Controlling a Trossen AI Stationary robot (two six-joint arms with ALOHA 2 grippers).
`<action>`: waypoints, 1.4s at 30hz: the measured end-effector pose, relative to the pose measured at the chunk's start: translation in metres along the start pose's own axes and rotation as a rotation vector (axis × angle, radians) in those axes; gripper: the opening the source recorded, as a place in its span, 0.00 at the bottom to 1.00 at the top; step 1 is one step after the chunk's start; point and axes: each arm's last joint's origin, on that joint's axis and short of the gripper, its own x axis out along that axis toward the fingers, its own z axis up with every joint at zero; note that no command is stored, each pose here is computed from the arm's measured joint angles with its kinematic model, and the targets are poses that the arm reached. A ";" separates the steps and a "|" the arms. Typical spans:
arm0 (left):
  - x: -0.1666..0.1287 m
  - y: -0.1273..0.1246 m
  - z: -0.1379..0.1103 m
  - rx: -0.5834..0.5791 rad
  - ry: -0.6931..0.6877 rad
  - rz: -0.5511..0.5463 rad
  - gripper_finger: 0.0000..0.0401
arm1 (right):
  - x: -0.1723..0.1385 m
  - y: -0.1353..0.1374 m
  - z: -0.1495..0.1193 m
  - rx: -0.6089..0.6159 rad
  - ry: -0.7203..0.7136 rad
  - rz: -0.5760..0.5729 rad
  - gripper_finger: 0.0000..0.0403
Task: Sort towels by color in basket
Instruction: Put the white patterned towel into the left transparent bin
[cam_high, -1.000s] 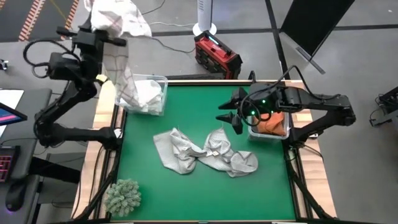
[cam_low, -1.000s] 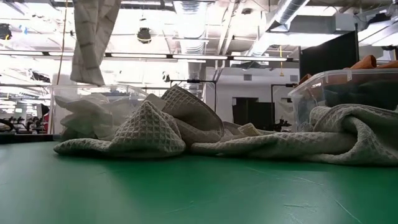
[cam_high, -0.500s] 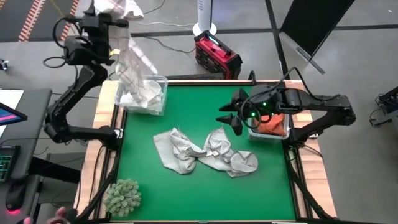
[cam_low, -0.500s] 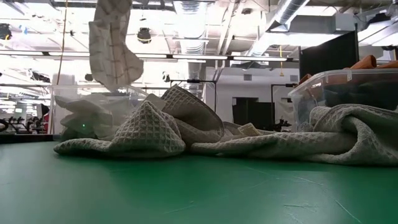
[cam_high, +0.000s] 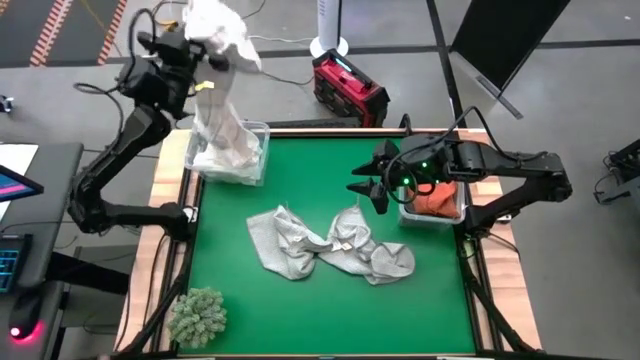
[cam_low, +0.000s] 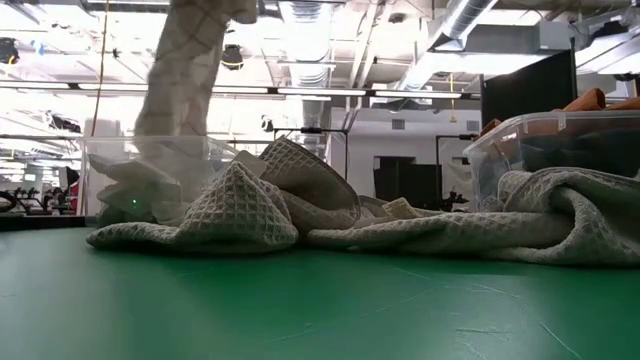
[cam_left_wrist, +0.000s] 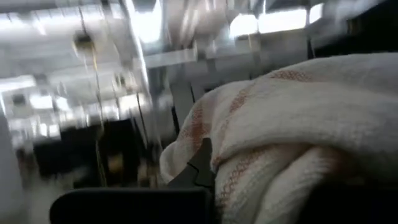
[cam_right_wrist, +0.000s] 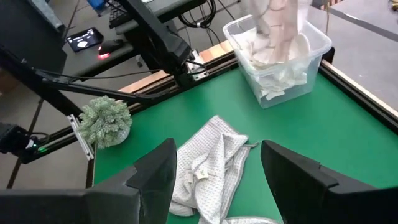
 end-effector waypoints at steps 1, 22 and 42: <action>-0.006 -0.002 -0.001 0.000 0.061 -0.012 0.04 | 0.000 0.000 0.000 0.000 0.000 0.000 0.64; -0.088 -0.015 -0.051 -0.635 1.107 -0.526 0.03 | -0.001 0.004 -0.002 -0.012 0.003 0.015 0.64; -0.005 -0.043 -0.054 -0.788 0.586 -0.532 0.04 | -0.002 0.010 0.000 -0.010 -0.032 0.049 0.64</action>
